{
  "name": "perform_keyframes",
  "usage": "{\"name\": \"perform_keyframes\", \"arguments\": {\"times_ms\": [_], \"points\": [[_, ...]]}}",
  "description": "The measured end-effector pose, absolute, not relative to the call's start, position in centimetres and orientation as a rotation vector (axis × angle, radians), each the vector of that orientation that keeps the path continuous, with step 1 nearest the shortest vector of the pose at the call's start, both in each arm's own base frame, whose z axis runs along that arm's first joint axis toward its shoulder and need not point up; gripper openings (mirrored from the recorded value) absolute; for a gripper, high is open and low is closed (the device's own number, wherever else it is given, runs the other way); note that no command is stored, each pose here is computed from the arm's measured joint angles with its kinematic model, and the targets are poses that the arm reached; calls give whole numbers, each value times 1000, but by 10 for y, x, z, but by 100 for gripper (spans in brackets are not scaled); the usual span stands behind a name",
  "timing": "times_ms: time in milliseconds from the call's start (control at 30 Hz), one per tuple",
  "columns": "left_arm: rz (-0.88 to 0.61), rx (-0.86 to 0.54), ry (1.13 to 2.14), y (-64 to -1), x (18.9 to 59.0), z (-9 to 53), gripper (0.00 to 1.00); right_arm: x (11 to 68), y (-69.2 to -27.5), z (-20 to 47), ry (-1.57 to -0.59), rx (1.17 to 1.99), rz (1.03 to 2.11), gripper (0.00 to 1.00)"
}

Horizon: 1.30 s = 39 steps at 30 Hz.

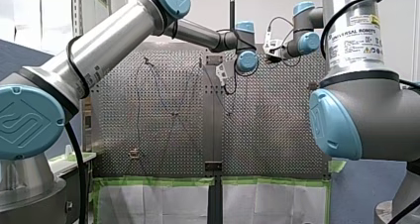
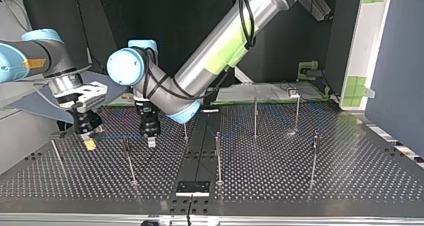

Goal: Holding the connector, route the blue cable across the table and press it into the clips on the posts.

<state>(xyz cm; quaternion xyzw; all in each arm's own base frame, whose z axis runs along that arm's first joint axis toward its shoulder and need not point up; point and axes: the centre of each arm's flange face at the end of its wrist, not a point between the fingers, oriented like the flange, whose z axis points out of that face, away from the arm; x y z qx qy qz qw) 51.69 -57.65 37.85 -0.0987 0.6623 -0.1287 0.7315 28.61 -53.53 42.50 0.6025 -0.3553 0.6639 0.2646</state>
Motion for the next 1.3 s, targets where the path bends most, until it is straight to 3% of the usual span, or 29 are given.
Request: {"name": "perform_keyframes", "arguments": {"times_ms": [700, 733, 767, 800, 833, 867, 933, 967, 1000, 1033, 1067, 1100, 1300], "points": [[-353, -138, 1416, -568, 551, 360, 0, 287, -543, 425, -955, 1594, 1829, 0], [-355, -134, 1418, -568, 551, 359, 9, 287, -544, 424, -956, 1594, 1829, 0], [-357, -132, 1419, -568, 551, 359, 9, 287, -544, 424, -956, 1595, 1829, 0], [-360, -130, 1420, -569, 550, 359, 18, 287, -544, 424, -957, 1595, 1829, 0], [-362, -128, 1422, -569, 550, 359, 35, 287, -544, 423, -958, 1596, 1829, 0], [-364, -127, 1424, -570, 549, 359, 35, 288, -544, 423, -958, 1596, 1829, 0], [-367, -124, 1429, -571, 548, 358, 56, 288, -545, 422, -959, 1597, 1829, 0], [-367, -122, 1431, -571, 547, 358, 56, 288, -545, 422, -960, 1597, 1829, 0], [-367, -120, 1434, -571, 546, 358, 67, 288, -545, 422, -960, 1597, 1829, 0], [-366, -117, 1439, -572, 545, 357, 87, 288, -545, 422, -960, 1597, 1829, 0], [-365, -115, 1443, -572, 544, 357, 87, 288, -545, 422, -960, 1598, 1828, 0], [-363, -114, 1447, -572, 543, 356, 100, 288, -545, 422, -960, 1598, 1829, 0], [-349, -103, 1483, -571, 539, 352, 100, 288, -545, 421, -961, 1598, 1828, 0]]}}
